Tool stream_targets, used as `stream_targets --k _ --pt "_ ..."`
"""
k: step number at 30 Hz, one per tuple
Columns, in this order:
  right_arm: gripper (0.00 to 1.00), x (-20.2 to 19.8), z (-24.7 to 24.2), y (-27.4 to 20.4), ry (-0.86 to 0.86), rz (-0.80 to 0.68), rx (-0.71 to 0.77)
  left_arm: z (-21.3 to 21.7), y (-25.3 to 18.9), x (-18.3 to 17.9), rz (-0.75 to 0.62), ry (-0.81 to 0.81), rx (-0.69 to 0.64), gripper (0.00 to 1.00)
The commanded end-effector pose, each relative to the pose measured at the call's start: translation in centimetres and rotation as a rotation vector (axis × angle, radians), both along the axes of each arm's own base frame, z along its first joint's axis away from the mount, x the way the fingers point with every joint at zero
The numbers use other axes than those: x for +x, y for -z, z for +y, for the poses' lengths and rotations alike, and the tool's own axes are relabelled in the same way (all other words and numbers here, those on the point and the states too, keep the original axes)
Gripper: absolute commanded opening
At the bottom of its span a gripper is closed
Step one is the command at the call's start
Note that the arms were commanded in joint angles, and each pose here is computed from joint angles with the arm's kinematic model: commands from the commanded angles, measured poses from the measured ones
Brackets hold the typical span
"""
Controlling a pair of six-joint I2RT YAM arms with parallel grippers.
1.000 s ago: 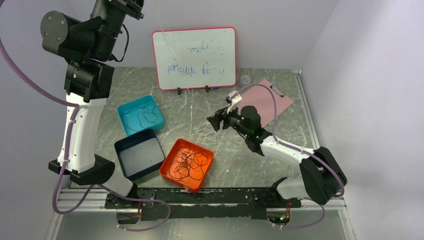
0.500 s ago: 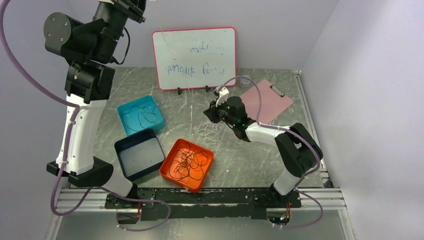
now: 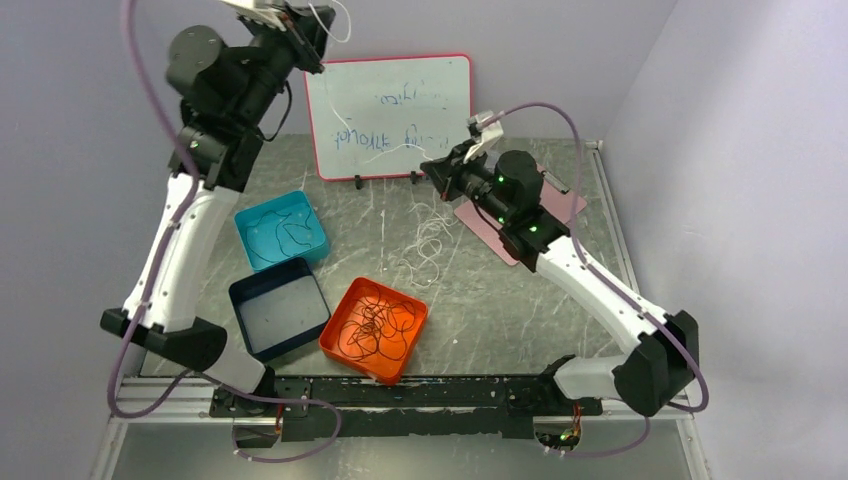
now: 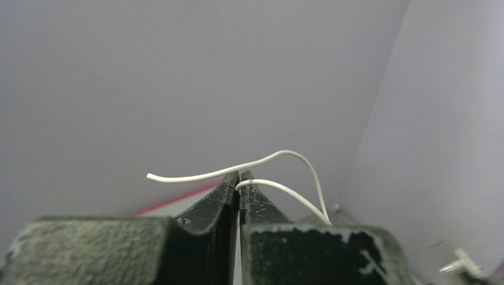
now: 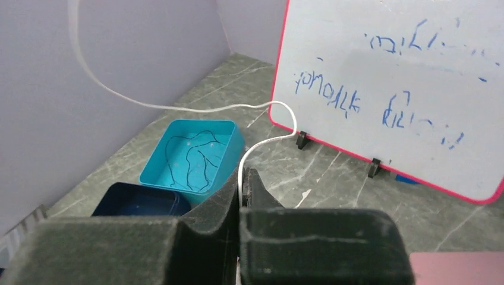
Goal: Untangle the cables
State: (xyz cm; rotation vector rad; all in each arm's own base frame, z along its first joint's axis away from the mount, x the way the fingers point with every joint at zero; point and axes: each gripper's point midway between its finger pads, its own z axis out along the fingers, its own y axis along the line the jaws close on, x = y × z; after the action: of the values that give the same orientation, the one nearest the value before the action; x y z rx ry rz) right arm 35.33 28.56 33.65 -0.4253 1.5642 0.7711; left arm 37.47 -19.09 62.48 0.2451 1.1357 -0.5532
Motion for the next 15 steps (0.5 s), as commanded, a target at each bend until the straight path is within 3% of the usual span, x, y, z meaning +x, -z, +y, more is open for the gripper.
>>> stream_targets --k 1,15 --pt "0.0 -1.2 -2.0 1.9 0.021 0.184 -0.02 -1.5 7.2 4.9 0.182 0.024 0.055 0.07" --pt "0.0 -6.0 -3.9 -3.9 -0.079 0.22 0.032 -3.0 24.5 13.4 0.522 0.112 0.11 0.07"
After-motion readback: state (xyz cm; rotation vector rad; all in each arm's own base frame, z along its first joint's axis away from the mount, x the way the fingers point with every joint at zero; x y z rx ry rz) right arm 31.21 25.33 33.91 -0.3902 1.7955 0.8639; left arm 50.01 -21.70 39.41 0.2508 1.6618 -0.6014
